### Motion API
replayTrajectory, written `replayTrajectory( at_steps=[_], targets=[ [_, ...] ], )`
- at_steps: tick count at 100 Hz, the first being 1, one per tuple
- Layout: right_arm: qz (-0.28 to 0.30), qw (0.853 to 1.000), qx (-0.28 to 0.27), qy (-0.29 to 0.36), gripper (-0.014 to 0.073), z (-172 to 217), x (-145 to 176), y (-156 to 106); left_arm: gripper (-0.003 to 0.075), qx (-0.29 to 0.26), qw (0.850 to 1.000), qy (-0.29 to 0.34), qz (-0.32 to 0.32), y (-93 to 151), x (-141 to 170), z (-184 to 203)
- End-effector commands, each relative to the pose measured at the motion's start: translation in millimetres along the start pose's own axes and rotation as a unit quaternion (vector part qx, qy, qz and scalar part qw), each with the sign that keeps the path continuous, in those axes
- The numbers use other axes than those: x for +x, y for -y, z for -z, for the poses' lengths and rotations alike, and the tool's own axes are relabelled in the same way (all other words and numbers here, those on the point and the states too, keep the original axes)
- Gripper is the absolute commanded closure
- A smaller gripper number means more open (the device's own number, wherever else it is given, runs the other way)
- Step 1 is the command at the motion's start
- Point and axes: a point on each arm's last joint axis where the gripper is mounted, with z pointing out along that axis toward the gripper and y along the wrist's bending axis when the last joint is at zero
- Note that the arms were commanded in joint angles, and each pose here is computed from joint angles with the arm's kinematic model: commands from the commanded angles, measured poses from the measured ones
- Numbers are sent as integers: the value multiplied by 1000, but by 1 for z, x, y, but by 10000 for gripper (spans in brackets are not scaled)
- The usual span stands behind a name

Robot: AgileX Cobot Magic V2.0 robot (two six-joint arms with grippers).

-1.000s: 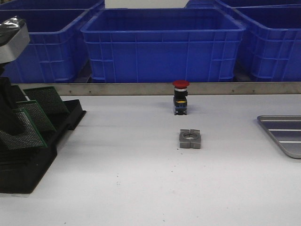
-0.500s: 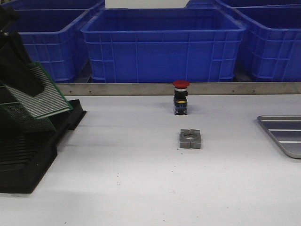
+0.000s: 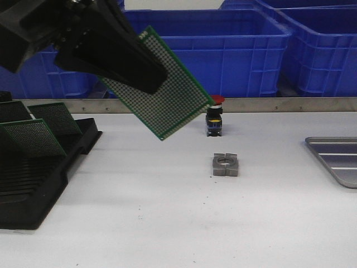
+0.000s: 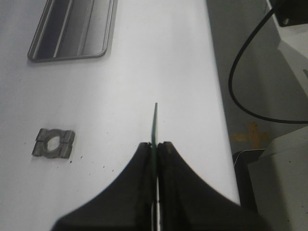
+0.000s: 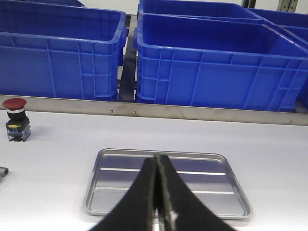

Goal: Place circuit board on tray

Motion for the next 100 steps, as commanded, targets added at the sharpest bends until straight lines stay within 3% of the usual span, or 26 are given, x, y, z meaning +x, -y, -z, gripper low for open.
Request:
replayTrajectory(
  at_steps=[1,23,39,68,100],
  targets=[
    [6,999,-7,51,657,2,-9,-1,737,-10,999,46,-9,6,-25,5],
    [6,998,-7,55,657,2,-10,-1,737,-4,999,50,-10,9,-28,3],
    [5,999,3,48,657,7,-32,1,737,-6,999,50,-10,9,-28,3],
    [0,996,37,-86,657,5,-86,10,737,-6,999,50,-10,9,-28,3],
    [-33,969,34,-243,657,-35,-97,8,737,-6,999,52,-9,9,-29,3]
  ],
)
